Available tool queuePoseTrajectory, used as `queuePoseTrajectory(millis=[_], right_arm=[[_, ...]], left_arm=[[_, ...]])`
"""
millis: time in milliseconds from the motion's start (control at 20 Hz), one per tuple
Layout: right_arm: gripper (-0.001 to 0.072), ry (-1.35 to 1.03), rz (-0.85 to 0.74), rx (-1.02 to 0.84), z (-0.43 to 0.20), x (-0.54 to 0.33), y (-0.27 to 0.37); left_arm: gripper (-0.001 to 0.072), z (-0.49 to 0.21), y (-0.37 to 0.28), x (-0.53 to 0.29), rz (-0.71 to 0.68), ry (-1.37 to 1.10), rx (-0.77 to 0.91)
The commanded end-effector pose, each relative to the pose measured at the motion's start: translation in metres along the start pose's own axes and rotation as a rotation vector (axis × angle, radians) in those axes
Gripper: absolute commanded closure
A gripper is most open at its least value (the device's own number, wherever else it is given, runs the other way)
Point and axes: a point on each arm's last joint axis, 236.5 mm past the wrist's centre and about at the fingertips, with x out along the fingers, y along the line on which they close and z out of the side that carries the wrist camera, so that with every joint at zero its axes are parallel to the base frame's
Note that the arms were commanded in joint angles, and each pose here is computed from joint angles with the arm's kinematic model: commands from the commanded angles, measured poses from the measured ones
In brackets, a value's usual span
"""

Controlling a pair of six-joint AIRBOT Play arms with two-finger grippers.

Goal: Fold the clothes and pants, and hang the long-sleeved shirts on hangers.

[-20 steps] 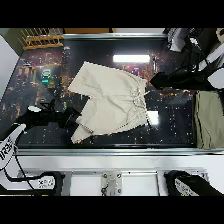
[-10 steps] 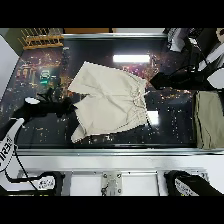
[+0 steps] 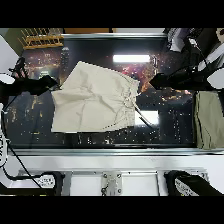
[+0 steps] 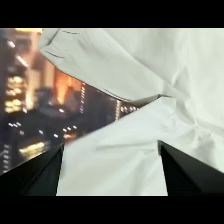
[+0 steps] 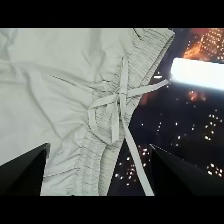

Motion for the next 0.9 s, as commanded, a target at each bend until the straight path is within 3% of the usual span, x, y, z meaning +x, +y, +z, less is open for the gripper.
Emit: queuePoseTrajectory(millis=[0,150,500,850], right_arm=[[0.0039,0.002,0.001,0.0,0.0,0.0,0.0],[0.0039,0.015,0.002,0.0,-0.004,0.0,0.001],[0.0039,0.018,0.003,0.001,-0.004,0.001,0.001],[0.0039,0.018,0.003,0.0,-0.004,0.001,0.001]], left_arm=[[0.0096,0.0,0.031,-0.027,0.103,0.044,-0.013],[0.0096,-0.061,0.076,-0.053,0.194,0.109,-0.108],[0.0096,-0.232,0.13,-0.052,0.267,0.227,-0.446],[0.0096,-0.24,0.119,-0.022,0.175,0.17,-0.612]])
